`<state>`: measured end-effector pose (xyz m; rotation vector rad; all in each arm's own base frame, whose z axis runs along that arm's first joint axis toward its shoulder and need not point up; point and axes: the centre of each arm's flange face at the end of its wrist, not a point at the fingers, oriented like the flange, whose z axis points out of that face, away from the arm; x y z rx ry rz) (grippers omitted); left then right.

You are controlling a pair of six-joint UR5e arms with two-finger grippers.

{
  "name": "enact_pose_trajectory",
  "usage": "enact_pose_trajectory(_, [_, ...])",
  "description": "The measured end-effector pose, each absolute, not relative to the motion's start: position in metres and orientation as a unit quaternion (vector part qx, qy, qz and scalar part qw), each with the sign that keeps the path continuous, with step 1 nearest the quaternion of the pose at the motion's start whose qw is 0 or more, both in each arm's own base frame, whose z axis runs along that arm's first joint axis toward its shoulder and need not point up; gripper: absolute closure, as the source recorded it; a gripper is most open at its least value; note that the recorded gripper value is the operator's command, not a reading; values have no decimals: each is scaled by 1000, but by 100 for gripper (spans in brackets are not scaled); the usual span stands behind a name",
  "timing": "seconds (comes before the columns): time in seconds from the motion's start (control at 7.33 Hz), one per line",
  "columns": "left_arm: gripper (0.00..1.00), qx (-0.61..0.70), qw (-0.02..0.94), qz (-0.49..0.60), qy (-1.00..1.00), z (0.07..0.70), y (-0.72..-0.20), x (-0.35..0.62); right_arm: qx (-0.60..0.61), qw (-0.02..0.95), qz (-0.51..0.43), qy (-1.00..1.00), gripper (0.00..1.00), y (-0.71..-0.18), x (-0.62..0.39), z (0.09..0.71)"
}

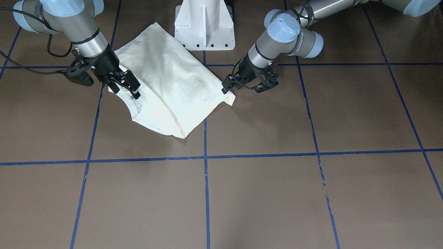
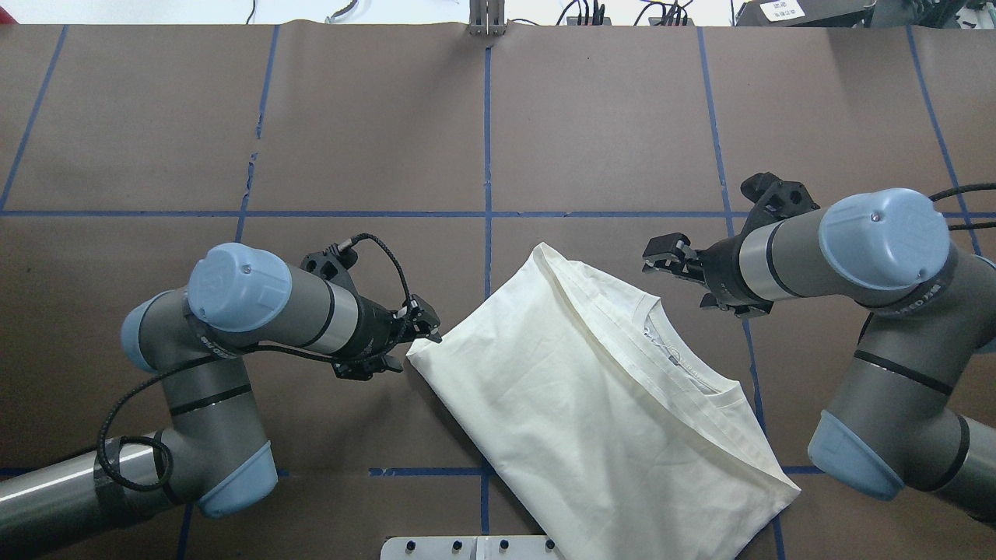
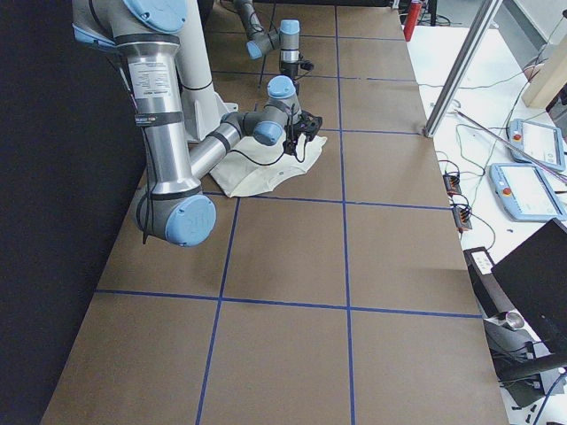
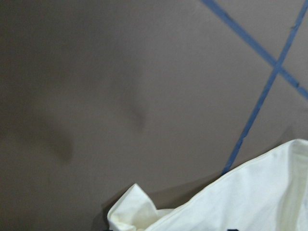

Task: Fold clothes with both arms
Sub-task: 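Grasp the shirt corner with the left gripper while the right gripper releases and rises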

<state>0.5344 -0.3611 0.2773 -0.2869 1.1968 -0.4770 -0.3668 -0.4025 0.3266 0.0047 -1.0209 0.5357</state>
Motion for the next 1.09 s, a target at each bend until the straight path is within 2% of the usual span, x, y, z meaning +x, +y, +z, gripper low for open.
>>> enact_pose_trajectory(0.14, [45, -136, 793, -225, 550, 281, -355, 542, 9, 840, 252, -480, 0, -410, -365, 328])
enact_pose_trajectory(0.27, [56, -136, 795, -227, 546, 285, -354, 546, 12, 840, 251, -480, 0, -414, -366, 327])
enact_pose_trajectory(0.41, [73, -133, 796, -231, 543, 286, -354, 549, 13, 840, 252, -480, 0, -418, -367, 326])
enact_pose_trajectory(0.68, [85, -125, 799, -239, 537, 286, -358, 551, 13, 840, 252, -480, 0, -420, -368, 326])
enact_pose_trajectory(0.82, [95, -121, 801, -242, 534, 288, -359, 551, 13, 840, 252, -480, 0, -420, -368, 326])
enact_pose_trajectory(0.95, [100, -114, 802, -245, 533, 290, -361, 551, 13, 840, 253, -479, 0, -420, -368, 326])
enact_pose_trajectory(1.09, [100, -110, 802, -247, 532, 291, -362, 551, 13, 840, 253, -479, 0, -420, -368, 326])
